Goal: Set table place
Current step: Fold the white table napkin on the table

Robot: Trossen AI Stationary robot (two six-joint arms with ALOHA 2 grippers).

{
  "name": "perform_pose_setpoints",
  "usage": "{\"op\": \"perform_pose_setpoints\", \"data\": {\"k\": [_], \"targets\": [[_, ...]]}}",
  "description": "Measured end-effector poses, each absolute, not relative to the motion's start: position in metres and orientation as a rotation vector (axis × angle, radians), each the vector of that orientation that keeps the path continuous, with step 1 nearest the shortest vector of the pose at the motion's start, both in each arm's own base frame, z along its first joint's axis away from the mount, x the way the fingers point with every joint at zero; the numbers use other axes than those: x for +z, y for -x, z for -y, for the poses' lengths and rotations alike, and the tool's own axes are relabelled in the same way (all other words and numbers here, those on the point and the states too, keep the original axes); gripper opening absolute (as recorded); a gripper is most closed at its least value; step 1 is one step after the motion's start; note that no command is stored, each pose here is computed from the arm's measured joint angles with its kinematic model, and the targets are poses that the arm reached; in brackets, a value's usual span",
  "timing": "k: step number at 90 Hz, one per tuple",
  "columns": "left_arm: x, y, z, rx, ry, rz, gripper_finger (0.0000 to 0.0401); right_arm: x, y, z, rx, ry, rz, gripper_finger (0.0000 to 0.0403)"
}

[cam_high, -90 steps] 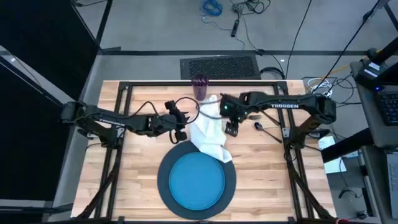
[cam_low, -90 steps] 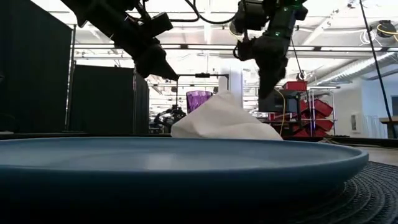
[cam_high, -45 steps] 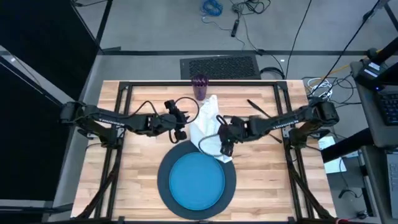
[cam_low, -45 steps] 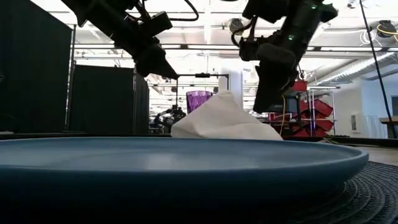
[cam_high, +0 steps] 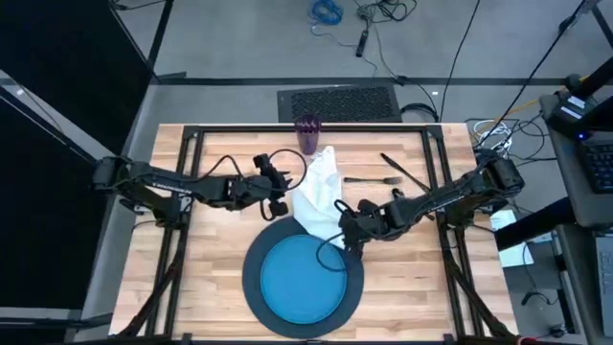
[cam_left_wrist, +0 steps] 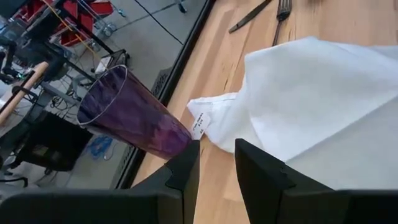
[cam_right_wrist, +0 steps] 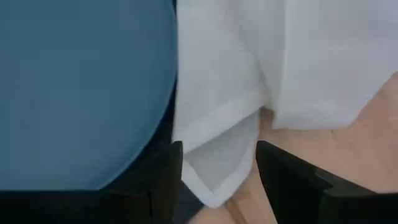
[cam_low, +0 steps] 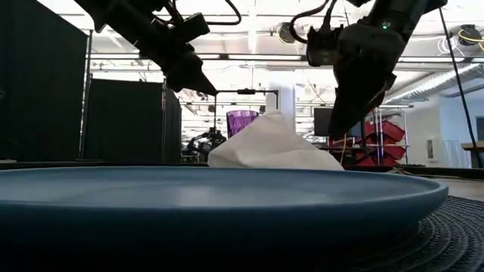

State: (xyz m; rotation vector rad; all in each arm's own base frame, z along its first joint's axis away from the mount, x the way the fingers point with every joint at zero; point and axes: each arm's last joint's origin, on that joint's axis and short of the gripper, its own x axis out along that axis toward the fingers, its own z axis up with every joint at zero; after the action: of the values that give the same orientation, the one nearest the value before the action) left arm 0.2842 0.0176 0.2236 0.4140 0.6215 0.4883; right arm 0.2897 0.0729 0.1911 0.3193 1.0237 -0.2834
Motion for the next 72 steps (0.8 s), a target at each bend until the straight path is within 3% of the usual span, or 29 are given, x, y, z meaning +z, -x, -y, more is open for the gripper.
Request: {"op": "perform_pose_setpoints", "data": {"k": [72], "targets": [[0.223,-0.284,-0.017,0.485,-0.416,-0.629,0.0086,0.164,-0.311,-0.074,-0.286,-0.325,-0.992,0.0177]]}}
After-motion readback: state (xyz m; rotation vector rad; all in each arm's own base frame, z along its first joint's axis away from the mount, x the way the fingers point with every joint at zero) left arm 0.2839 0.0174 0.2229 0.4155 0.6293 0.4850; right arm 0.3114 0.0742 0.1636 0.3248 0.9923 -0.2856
